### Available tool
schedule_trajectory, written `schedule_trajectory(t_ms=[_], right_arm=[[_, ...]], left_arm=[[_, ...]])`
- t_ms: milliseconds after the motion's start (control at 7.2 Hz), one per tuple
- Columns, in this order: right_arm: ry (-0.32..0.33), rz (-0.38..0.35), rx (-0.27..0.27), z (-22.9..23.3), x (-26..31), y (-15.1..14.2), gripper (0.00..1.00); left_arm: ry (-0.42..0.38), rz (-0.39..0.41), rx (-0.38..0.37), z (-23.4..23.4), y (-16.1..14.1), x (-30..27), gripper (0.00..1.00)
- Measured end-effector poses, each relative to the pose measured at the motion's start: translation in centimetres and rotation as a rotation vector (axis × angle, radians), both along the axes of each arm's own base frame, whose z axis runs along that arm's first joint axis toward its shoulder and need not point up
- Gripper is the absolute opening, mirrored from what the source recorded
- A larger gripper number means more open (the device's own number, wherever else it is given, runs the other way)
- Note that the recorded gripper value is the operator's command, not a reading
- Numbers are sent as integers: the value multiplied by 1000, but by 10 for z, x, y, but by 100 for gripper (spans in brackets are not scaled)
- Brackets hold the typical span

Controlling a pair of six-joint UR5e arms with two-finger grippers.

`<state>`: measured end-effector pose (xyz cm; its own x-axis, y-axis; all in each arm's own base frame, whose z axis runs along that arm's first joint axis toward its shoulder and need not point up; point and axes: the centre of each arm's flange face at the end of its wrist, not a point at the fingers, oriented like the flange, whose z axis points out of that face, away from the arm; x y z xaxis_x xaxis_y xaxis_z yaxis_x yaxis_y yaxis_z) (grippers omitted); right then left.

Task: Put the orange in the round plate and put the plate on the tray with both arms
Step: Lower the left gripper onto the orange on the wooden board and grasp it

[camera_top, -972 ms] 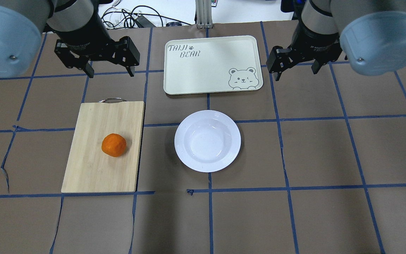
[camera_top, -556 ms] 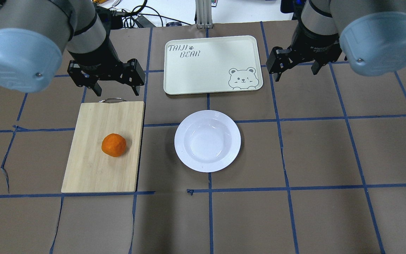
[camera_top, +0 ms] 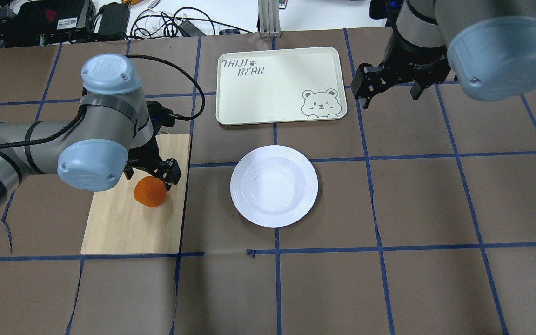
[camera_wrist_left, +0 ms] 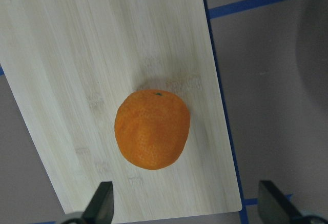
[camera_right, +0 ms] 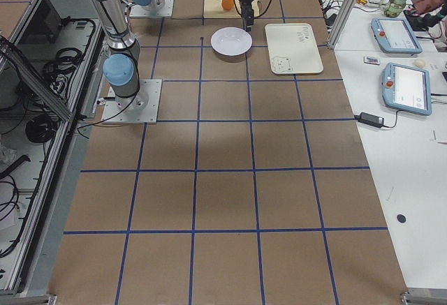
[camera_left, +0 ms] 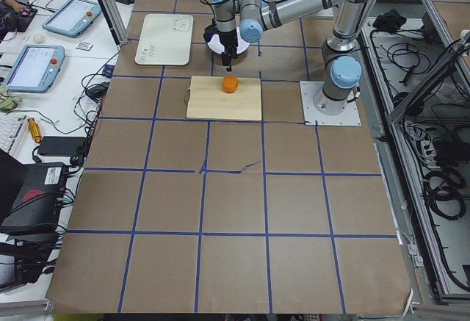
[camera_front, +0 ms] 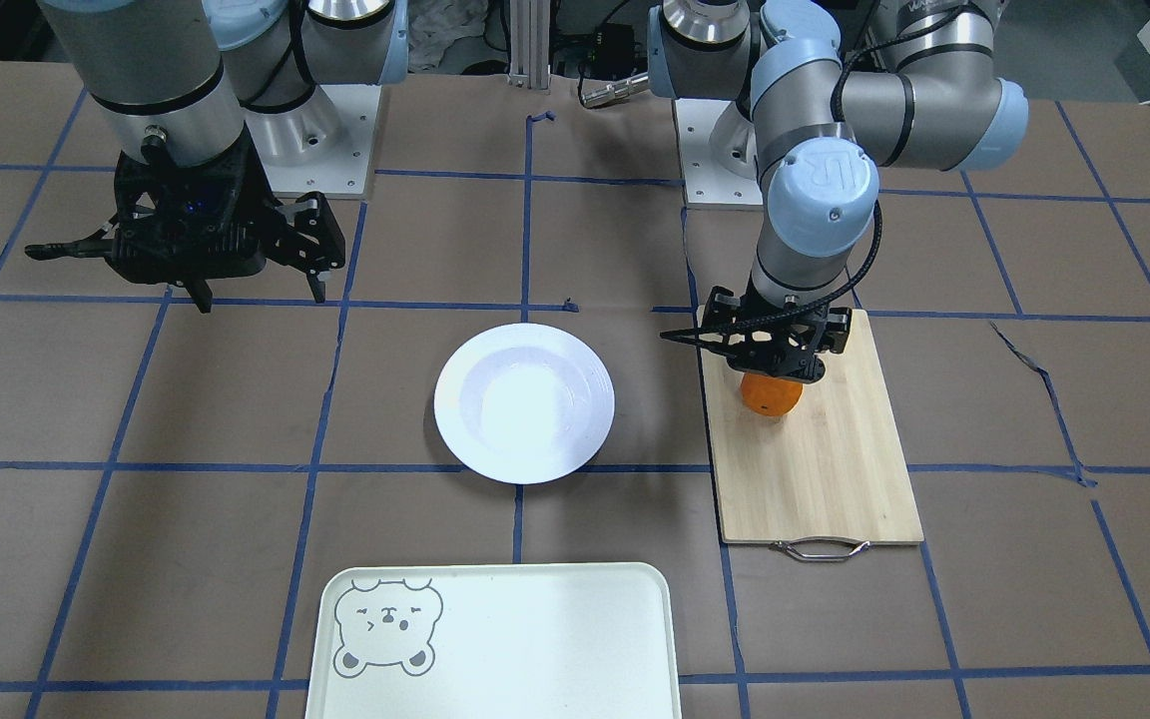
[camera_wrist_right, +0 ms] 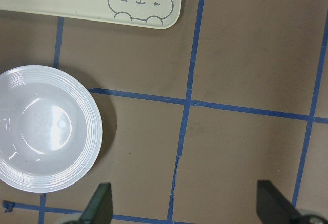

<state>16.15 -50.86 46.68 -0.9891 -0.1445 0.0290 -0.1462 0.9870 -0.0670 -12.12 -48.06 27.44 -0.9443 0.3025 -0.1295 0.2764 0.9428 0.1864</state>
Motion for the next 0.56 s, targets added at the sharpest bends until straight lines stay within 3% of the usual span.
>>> schedule_trajectory(t_ms=[417,556], right_arm=[[0,1,2,0,0,0,100],[0,1,2,0,0,0,100]], left_arm=[[-13,-72,20,-41,-12,7,88],[-19,-87,28,-54,-11,9,70]])
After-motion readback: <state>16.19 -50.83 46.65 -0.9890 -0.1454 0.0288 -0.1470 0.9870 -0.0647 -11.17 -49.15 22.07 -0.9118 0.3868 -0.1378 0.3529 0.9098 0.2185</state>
